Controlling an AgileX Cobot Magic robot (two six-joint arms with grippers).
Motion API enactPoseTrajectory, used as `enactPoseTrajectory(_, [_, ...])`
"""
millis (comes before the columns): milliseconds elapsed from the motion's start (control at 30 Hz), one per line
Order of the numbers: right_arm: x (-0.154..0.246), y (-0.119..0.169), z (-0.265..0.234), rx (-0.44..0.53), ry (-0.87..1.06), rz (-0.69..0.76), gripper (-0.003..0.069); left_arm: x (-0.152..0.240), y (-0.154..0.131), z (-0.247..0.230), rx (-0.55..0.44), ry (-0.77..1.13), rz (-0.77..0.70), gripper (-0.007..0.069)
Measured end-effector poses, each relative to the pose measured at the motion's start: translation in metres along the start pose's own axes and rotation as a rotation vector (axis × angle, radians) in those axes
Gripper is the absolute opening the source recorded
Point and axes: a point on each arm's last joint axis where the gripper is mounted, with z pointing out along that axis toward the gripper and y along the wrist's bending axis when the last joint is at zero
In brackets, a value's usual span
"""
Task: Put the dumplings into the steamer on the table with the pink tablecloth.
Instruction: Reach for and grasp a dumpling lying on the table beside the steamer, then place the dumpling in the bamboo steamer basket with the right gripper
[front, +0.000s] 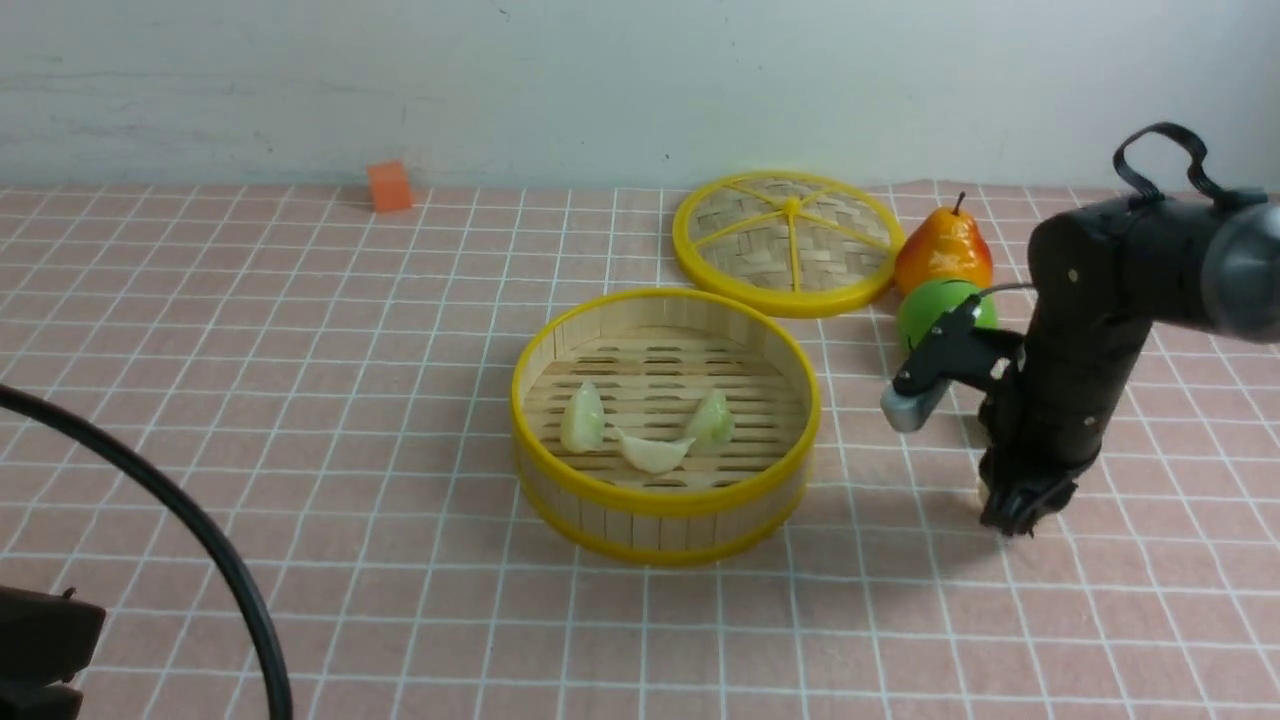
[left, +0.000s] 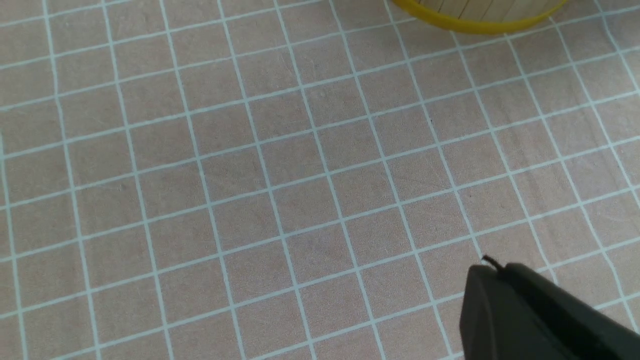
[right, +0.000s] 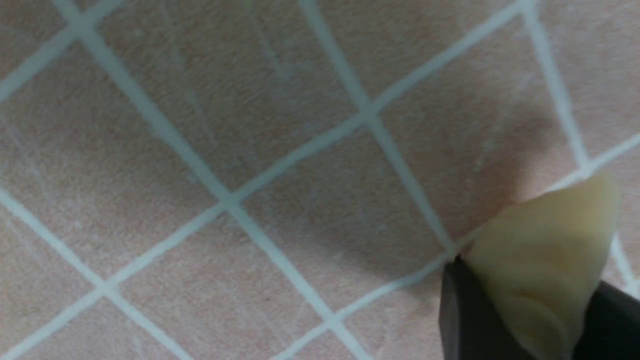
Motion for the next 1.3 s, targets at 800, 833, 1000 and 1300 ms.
enactPoseTrajectory(800, [-0.155,0.070,-0.010,-0.039,-0.595,0.161,0.0221,0.000,0.000,0.000,-0.001,0.002,0.001,0.0020])
enactPoseTrajectory(833, [-0.156,0.070,-0.007,-0.039,-0.596,0.164,0.0233,0.001,0.000,0.001,0.000,0.003,0.000,0.0020])
enactPoseTrajectory(1000, [-0.157,0.071,-0.004,-0.048,-0.596,0.183,0.0406,0.027,0.000,0.017,0.037,0.001,-0.019,0.0020])
enactPoseTrajectory(1300, [-0.134,0.072,-0.095,-0.063,-0.624,0.163,0.0404,0.088,0.010,0.014,0.113,-0.299,-0.095,0.0022])
